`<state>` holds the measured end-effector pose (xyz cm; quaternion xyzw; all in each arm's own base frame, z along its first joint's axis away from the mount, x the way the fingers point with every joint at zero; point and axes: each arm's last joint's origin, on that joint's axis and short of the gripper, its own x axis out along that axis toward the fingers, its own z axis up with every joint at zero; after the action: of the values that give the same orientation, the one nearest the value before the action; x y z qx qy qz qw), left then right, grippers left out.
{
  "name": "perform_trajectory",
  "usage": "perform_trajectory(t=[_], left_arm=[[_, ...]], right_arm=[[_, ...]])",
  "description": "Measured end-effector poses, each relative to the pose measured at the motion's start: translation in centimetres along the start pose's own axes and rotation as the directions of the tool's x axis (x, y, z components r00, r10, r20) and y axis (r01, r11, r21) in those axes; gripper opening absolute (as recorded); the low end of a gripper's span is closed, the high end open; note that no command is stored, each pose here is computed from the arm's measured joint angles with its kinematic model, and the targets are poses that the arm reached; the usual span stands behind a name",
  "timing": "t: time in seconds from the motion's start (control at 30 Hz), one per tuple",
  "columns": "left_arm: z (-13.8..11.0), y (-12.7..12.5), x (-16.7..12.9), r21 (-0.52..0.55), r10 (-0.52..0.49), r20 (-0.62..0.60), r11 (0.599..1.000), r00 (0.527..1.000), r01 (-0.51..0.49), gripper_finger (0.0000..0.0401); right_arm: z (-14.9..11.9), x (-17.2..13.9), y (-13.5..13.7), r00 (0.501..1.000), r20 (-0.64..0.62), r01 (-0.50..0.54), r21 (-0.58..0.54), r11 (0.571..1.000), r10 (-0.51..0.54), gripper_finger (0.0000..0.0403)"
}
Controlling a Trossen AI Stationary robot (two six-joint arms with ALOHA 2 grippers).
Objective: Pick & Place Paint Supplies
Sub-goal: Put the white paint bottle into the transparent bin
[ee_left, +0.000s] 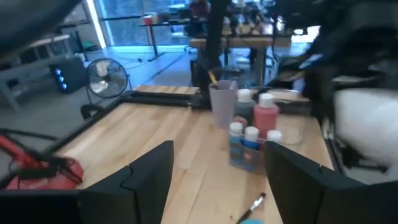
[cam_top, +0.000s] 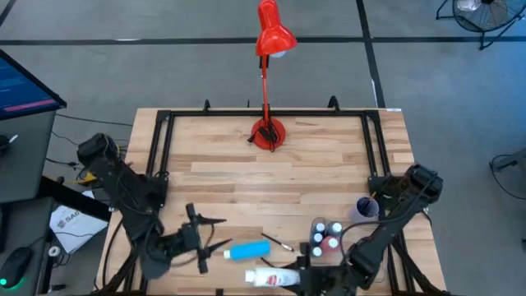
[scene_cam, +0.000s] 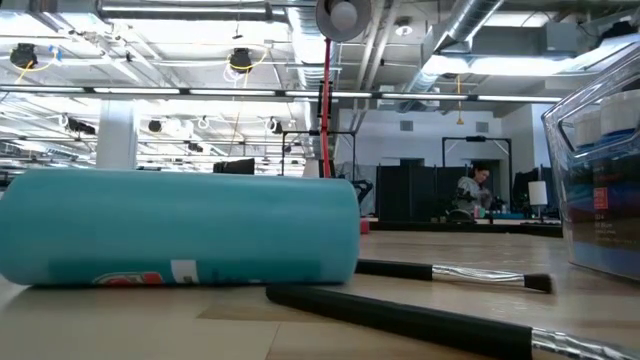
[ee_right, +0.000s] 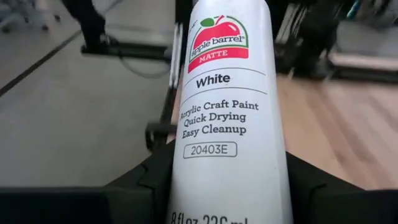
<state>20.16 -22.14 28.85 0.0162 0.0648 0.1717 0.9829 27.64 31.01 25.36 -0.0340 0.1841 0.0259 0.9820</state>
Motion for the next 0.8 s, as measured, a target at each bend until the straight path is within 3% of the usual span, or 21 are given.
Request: perform_trajectory(t=[0.1,0.2,0.3,0.37,0.43,0.53,0.6,0.8], left_arm=[[-2.5,0.9,0.8,-0.072,-0.042,0.023,0.996,0.999,0.044,0.0227],[-5.1,0.6,2.4,-0.122,-0.212,0.089,0.967,0.973,0.222,0.0226],[-6.9,-0.5,4.1,-0.107,-0.374,0.263,0.905,0.889,0.412,0.0226],[-7.8,-1.3,5.0,-0.052,-0.43,0.385,0.873,0.817,0.484,0.0226],[-9.0,-2.3,6.3,-0.004,-0.452,0.467,0.858,0.76,0.514,0.0225],[-9.6,-3.9,8.8,0.016,-0.435,0.461,0.875,0.773,0.484,0.0222],[-8.9,-5.0,10.0,0.019,-0.449,0.501,0.86,0.74,0.509,0.0222],[-7.5,-6.8,9.8,0.1,-0.526,0.547,0.814,0.651,0.573,0.0227]], right_arm=[[0.8,-0.9,0.6,0.998,0.057,-0.023,0.006,1.0,0.023,0.0178],[0.8,-1.3,1.0,0.994,0.09,-0.058,0.006,0.998,0.057,0.0178],[1.0,-1.3,1.0,0.992,0.111,-0.056,0.004,0.998,0.056,0.0178],[1.2,-1.3,0.9,0.991,0.125,-0.053,0.013,0.999,0.051,0.0178],[1.4,-1.3,0.9,0.99,0.136,-0.049,0.012,0.999,0.047,0.0178],[1.5,-1.6,1.3,0.985,0.159,-0.061,0.007,0.998,0.059,0.0178],[1.5,-1.9,1.5,0.984,0.166,-0.068,-0.003,0.998,0.068,0.0178],[1.6,-2.6,2.1,0.979,0.201,-0.037,-0.021,0.999,0.041,0.0178]])
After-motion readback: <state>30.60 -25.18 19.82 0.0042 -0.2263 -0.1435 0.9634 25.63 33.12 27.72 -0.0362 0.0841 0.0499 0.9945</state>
